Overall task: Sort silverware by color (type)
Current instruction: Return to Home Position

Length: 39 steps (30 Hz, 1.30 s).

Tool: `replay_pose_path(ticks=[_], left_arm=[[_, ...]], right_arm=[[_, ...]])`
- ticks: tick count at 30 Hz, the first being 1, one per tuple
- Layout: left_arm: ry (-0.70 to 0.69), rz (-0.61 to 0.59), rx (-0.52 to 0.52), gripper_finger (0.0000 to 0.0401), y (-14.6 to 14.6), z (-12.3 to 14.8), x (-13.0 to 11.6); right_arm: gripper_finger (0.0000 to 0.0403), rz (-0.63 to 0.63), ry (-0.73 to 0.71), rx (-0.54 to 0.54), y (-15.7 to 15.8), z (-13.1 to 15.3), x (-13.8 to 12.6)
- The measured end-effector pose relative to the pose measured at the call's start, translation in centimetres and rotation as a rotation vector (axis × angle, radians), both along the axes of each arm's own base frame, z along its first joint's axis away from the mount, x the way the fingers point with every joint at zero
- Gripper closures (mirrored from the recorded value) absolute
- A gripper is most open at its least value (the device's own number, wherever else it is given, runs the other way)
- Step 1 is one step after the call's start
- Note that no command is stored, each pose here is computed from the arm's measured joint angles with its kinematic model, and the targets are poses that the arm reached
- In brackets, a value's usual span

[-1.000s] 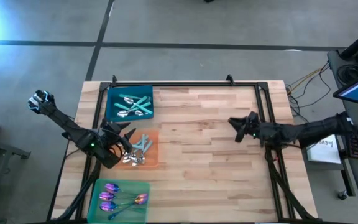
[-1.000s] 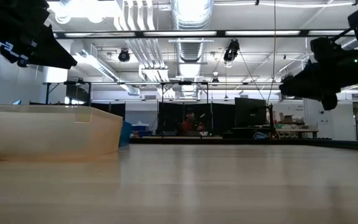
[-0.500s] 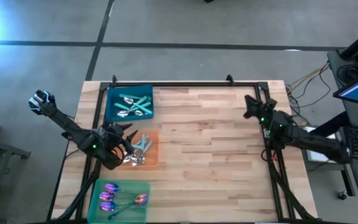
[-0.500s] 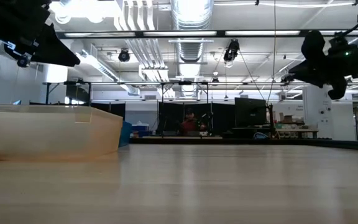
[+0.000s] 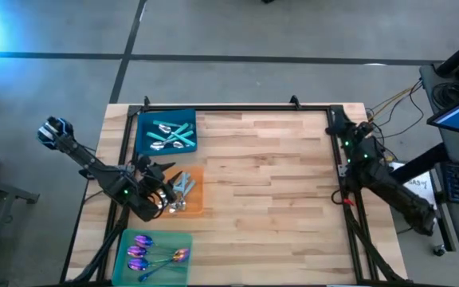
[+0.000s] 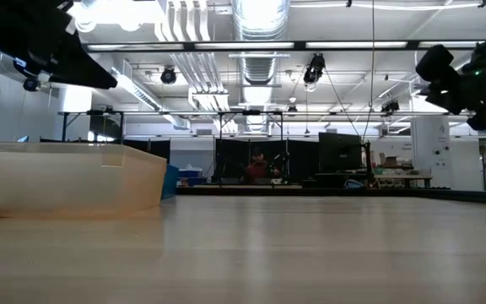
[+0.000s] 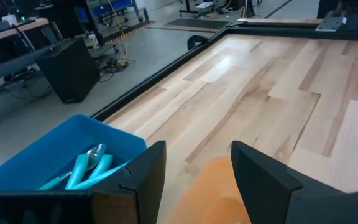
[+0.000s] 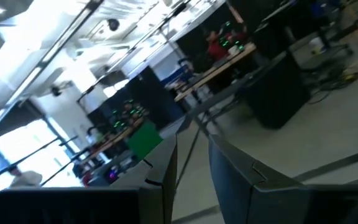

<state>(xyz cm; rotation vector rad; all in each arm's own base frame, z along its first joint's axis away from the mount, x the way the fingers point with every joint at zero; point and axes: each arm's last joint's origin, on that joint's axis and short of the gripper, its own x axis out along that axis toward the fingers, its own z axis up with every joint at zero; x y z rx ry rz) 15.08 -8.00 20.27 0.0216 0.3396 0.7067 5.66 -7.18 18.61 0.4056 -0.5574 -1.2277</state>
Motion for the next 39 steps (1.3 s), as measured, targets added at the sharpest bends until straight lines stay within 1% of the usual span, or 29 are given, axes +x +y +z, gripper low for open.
replay_pose_path(ticks=[4, 10, 16, 20, 22, 24, 28, 30, 32, 34, 37, 39], left_arm=[[0.003, 0.001, 0.003, 0.0235, -0.1, -0.1, 0.1], [-0.016, 0.002, 0.004, 0.0235, -0.2, 0.0, 0.4], [-0.015, 0.018, 0.076, 0.0235, 0.3, 0.9, 1.7], [-0.029, 0.095, 0.110, 0.0235, 1.9, 1.7, 3.2], [-0.001, 0.119, 0.117, 0.0235, 3.1, 1.9, 3.8], [0.027, 0.124, 0.092, 0.0235, 4.5, 1.9, 4.4], [0.019, 0.157, 0.017, 0.0235, 7.3, 1.8, 4.8], [-0.040, 0.167, -0.014, 0.0235, 8.7, 1.9, 4.2], [-0.140, 0.150, -0.038, 0.0235, 10.0, 1.9, 3.3], [-0.268, 0.096, -0.062, 0.0235, 10.8, 1.5, 2.0], [-0.456, -0.012, -0.080, 0.0235, 11.4, 0.7, -0.1], [-0.514, -0.035, -0.075, 0.0235, 11.5, -0.1, -1.3]], right_arm=[[0.0321, -0.044, 0.001, 0.001, -0.2, 0.0, -0.3], [0.0321, -0.047, 0.008, 0.007, -0.3, -0.1, -0.3], [0.0321, -0.047, 0.018, 0.016, -0.4, -0.2, -0.2], [0.0321, -0.047, 0.018, 0.016, -0.4, -0.2, -0.2], [0.0321, -0.047, 0.018, 0.016, -0.4, -0.2, -0.2], [0.0321, -0.047, 0.018, 0.016, -0.4, -0.2, -0.2], [0.0321, -0.047, 0.017, 0.016, -0.4, -0.2, -0.2], [0.0321, -0.047, 0.018, 0.016, -0.4, -0.2, -0.2], [0.0321, -0.047, 0.018, 0.016, -0.4, -0.2, -0.2], [0.0321, -0.047, 0.018, 0.016, -0.4, -0.2, -0.2], [0.0321, -0.047, 0.018, 0.016, -0.4, -0.2, -0.2], [0.0321, -0.047, 0.018, 0.016, -0.4, -0.2, -0.2]])
